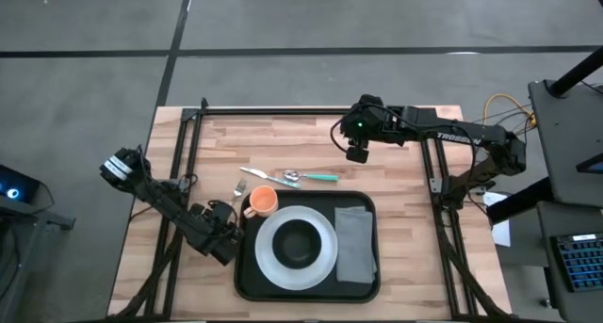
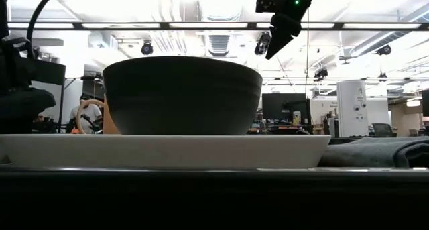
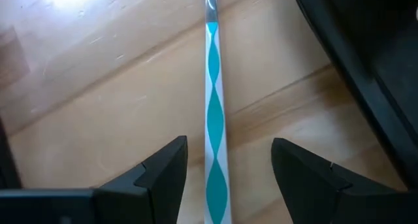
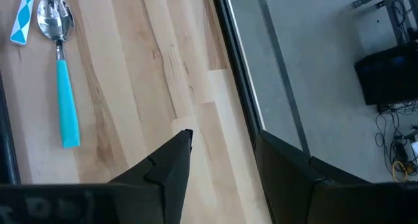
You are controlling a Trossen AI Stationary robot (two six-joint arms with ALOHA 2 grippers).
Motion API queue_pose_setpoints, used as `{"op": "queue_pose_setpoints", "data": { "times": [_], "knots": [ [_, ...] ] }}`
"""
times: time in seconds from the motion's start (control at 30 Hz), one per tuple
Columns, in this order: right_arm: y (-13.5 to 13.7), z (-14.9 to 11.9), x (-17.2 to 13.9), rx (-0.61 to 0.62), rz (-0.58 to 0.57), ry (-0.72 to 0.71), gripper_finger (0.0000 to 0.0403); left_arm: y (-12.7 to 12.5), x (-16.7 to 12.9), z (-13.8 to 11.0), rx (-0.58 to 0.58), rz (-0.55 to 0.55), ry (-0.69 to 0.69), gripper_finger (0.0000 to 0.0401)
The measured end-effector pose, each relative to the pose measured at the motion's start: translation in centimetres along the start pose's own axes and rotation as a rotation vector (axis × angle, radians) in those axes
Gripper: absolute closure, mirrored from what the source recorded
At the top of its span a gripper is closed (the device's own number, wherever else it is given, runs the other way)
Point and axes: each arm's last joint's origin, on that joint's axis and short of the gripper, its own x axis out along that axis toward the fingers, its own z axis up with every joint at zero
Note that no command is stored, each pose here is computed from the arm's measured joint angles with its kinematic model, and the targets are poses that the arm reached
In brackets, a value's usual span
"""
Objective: Set up tray
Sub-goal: Put the blue fork on the gray napkin on the black tray
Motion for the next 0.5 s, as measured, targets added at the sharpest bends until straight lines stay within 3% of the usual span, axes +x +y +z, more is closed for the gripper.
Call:
{"op": "queue_pose_setpoints", "data": {
  "times": [0.5],
  "knots": [
    [0.02, 0.0, 0.0, 0.007, 0.008, -0.002, 0.0241, 0.37, -0.29, 0.03, 0.013, 0.021, 0.058, 0.0198]
  ]
}}
